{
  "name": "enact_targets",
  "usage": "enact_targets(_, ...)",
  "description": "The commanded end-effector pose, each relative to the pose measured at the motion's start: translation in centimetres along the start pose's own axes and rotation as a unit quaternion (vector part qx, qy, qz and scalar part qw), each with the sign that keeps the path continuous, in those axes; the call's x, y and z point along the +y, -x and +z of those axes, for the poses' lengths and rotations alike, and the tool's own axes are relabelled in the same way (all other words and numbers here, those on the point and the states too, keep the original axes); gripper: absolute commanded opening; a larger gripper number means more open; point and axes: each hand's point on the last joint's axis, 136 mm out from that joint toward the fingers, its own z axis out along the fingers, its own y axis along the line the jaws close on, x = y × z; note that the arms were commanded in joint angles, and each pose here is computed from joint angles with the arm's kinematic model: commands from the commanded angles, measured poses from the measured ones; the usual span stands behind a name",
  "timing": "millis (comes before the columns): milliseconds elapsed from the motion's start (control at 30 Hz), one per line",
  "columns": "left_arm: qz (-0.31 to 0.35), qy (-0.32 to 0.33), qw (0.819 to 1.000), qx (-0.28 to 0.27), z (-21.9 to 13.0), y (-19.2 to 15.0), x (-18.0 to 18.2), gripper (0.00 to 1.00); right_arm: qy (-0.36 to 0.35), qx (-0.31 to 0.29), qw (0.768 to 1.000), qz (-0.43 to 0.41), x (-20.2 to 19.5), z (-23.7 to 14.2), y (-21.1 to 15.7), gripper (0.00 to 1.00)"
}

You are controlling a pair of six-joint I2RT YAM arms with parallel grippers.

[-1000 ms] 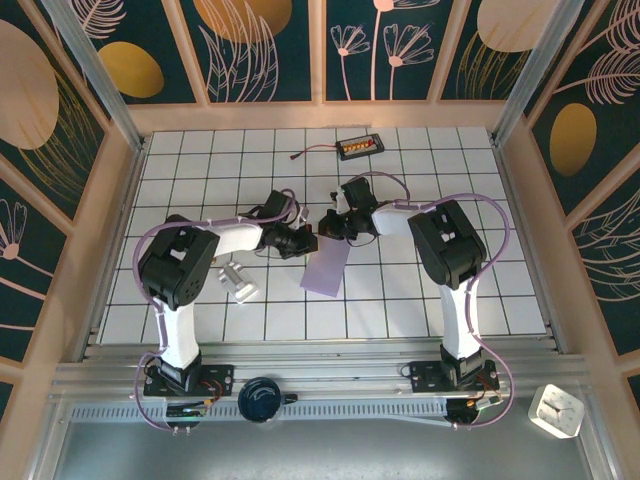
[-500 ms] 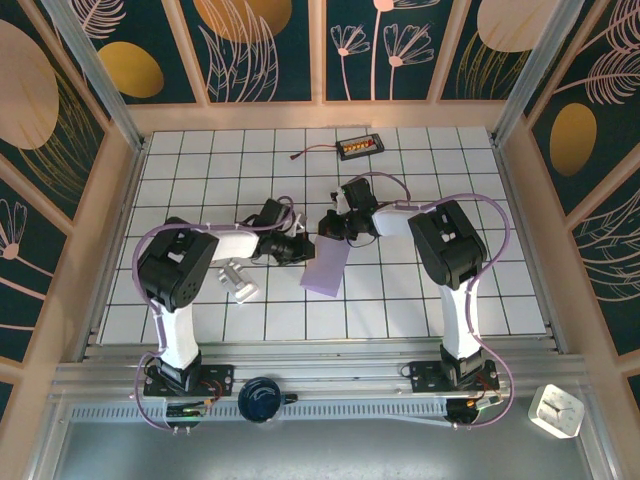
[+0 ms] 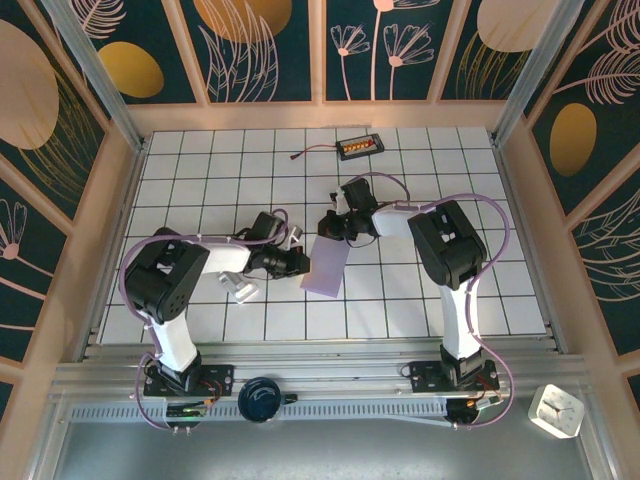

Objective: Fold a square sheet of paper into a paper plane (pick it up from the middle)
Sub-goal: First fold in half a square sheet of paper at the center of the table.

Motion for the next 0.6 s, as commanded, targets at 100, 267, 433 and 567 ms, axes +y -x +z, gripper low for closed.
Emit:
enact_targets(100, -0.076, 0.041, 0.989, 0.124, -0.1, -8.8, 3.6, 0.00, -0.084, 0.038, 0.995, 0.032, -5.3, 0.9, -3.4, 0.00)
enact_targets(267, -0.076, 0.043, 0.987, 0.134, -0.4, -10.1, 3.7, 0.00, -0.085, 0.038, 0.995, 0.035, -5.5, 1.0, -3.5, 0.00)
enact_targets(433, -0.086, 0.049, 0.985, 0.145, -0.6, -11.6, 4.3, 0.00, -0.087, 0.037, 0.995, 0.033, -5.5, 1.0, -3.4, 0.00)
enact_targets(567, -0.094, 0.049, 0.984, 0.146, -1.0, -12.5, 4.6, 0.00, -0.088, 0.037, 0.995, 0.033, -5.6, 1.0, -3.5, 0.00)
